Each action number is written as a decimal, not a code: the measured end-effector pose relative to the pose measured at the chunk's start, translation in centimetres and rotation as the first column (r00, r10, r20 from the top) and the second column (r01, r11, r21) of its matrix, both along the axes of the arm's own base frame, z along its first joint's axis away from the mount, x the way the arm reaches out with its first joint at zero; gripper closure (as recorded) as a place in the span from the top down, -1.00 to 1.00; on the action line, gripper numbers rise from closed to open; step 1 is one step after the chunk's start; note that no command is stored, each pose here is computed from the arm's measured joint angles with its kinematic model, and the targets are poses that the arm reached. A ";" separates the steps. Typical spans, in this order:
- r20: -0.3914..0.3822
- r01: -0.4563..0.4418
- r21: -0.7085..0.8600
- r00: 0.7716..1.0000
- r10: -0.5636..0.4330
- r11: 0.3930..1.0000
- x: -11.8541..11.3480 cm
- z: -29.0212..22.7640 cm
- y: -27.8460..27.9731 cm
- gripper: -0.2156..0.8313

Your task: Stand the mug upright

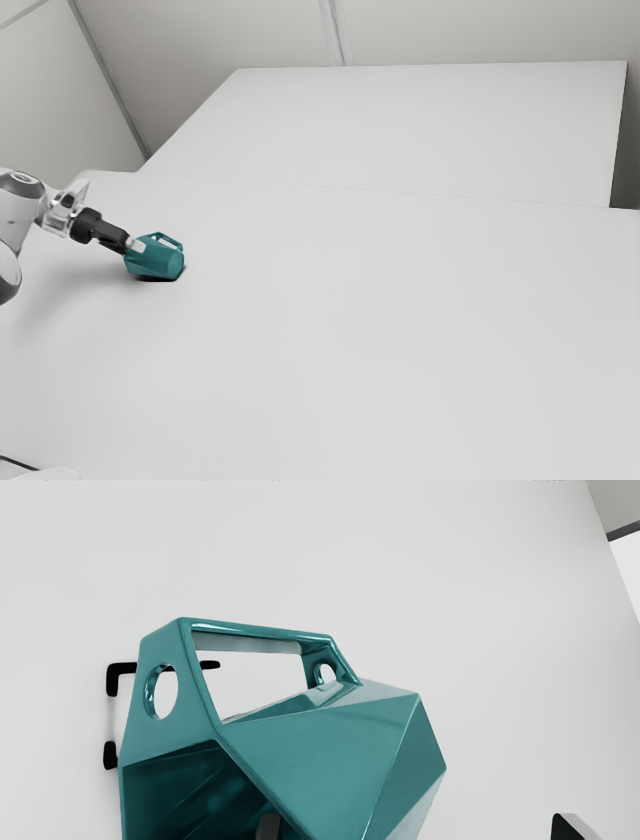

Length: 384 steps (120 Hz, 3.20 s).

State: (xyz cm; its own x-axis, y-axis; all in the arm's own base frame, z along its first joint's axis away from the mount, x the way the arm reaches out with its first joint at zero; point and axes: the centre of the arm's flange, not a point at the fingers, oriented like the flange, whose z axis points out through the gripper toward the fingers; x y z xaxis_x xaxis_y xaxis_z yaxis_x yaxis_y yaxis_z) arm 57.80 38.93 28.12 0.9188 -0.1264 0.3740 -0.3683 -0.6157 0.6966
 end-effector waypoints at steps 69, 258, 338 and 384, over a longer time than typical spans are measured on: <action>0.005 -0.012 -0.065 1.000 0.012 0.998 -0.4 -1.0 -0.1 -0.58; -0.074 0.257 0.740 0.950 -0.305 0.622 -5.7 10.3 -40.9 -0.88; -0.056 0.094 0.746 0.995 -0.078 0.659 -6.8 7.4 -41.3 -0.88; -0.064 0.065 0.739 0.998 -0.026 0.671 -6.8 6.3 -41.6 -0.88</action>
State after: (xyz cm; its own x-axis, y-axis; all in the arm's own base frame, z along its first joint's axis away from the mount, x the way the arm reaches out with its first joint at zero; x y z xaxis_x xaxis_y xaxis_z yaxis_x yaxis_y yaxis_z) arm 50.96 -2.63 34.40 0.9174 -0.3856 0.0984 -0.3906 -0.9198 0.0366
